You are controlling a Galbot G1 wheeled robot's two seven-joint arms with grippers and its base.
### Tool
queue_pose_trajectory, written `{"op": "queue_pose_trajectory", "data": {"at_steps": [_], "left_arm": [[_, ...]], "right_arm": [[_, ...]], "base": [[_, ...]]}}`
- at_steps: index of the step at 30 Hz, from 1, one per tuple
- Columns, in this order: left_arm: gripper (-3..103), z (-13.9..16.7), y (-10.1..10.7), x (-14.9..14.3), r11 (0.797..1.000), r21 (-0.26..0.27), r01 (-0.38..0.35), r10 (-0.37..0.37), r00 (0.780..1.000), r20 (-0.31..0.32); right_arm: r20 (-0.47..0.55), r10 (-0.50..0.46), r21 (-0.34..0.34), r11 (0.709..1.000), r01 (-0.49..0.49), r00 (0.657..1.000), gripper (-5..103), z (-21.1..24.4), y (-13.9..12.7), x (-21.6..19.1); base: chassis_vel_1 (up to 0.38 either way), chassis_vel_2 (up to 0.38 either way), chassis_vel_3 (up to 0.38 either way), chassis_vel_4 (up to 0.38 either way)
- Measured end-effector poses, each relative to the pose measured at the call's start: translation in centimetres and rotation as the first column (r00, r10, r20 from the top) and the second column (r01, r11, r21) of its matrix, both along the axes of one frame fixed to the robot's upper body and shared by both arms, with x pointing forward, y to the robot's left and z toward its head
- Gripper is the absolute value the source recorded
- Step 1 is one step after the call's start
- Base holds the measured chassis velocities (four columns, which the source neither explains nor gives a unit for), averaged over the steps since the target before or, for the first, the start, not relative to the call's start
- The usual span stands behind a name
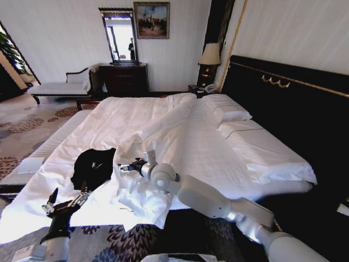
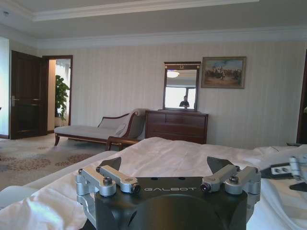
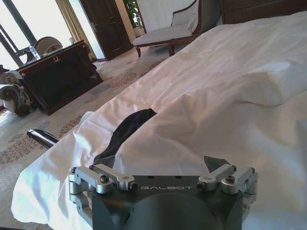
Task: Fold the clothes on the bed.
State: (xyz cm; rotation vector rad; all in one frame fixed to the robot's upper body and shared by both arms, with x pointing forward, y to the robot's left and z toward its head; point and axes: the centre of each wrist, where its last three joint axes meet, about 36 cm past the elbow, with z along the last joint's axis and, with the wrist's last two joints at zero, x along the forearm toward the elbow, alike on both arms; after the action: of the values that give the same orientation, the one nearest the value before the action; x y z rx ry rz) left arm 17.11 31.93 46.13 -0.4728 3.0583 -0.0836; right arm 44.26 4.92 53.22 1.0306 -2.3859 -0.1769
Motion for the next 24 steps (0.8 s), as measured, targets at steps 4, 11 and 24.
{"op": "queue_pose_trajectory", "data": {"at_steps": [4,11,24], "left_arm": [[100,-0.2,0.0,0.1,1.000,-0.003,-0.002,0.002,1.000,0.000],[100,-0.4,0.1,0.1,1.000,-0.003,-0.006,0.006,1.000,0.003],[100,-0.7,0.4,0.0,1.000,-0.004,-0.019,0.019,1.000,0.007]], "right_arm": [[-0.004,-0.001,-0.010,1.000,0.000,1.000,100,-0.4,1.1,0.2],[0.009,-0.004,-0.039,0.999,0.005,1.000,100,-0.8,3.3,0.0],[0.117,-0.096,-0.282,0.951,0.126,0.989,94,-4.2,5.8,0.9]], "base": [[0.000,0.000,0.000,0.000],[0.000,0.000,0.000,0.000],[0.000,0.000,0.000,0.000]]}}
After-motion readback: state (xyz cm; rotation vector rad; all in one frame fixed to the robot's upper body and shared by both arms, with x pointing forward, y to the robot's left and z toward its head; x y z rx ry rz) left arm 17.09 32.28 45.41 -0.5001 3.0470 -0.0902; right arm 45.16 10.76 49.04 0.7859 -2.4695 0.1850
